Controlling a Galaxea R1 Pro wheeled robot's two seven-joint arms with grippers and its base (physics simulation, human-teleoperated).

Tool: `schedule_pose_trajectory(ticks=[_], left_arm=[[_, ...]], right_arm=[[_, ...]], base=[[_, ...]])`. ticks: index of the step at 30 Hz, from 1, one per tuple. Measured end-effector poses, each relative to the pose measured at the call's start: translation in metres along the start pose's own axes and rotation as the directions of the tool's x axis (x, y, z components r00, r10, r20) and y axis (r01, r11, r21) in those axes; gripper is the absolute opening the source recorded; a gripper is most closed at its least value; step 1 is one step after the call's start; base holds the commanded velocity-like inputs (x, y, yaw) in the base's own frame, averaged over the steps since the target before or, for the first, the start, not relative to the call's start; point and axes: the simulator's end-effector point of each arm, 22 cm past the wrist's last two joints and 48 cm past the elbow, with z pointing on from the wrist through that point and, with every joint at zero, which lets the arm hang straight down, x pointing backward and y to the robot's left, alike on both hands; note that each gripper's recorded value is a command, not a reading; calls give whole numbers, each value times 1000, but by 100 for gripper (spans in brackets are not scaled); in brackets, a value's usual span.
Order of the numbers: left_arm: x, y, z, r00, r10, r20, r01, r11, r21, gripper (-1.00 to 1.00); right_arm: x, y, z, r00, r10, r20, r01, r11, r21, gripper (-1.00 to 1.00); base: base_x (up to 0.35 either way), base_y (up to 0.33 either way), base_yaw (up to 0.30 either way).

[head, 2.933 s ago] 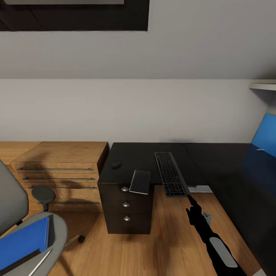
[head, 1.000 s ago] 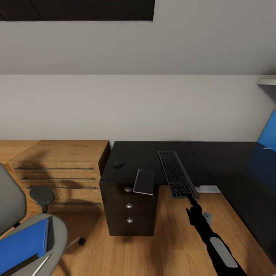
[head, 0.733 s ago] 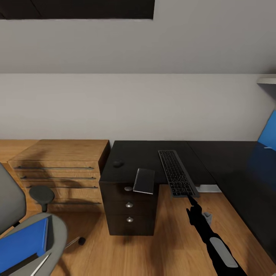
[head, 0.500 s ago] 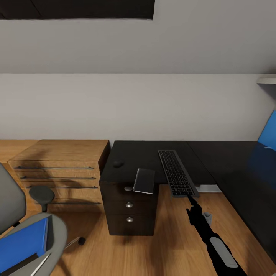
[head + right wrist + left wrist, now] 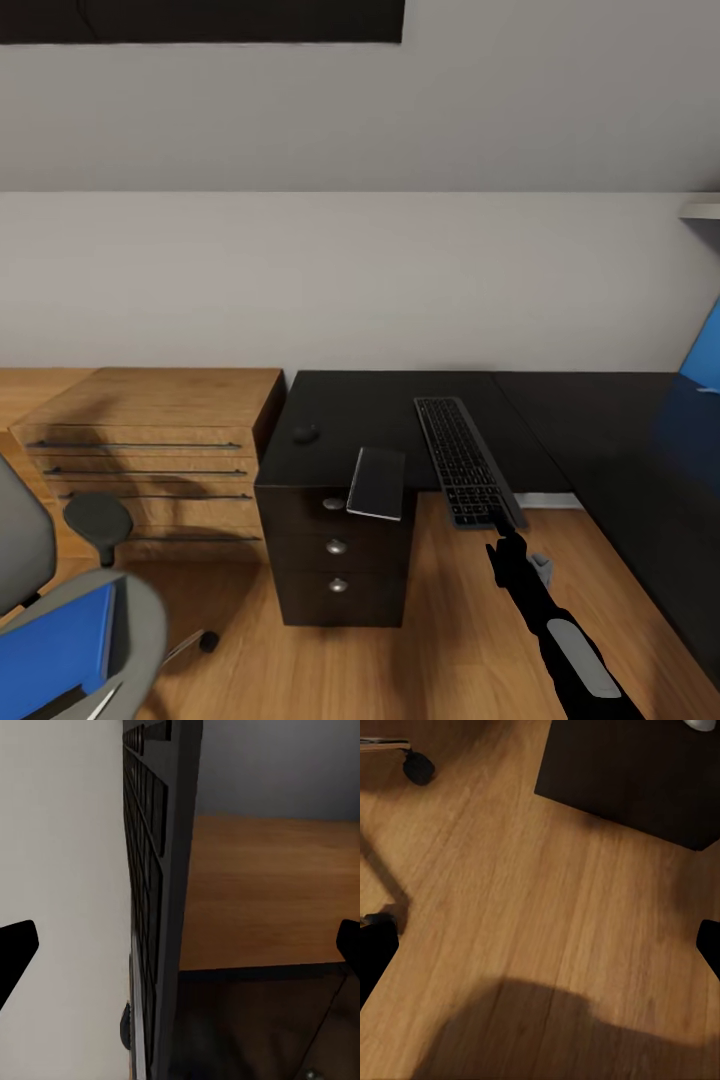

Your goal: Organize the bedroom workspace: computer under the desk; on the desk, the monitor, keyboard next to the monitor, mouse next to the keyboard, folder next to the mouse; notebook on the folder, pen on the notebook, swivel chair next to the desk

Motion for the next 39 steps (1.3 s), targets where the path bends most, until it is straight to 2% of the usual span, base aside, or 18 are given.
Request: schedule_pose_trajectory(ticks=[39], left_arm=[[0,0,0,1000,-1,-1,1,1000,0,100]], right_arm=[[0,0,0,1000,-1,0,1,1000,1,100]], base=[[30,0,0]])
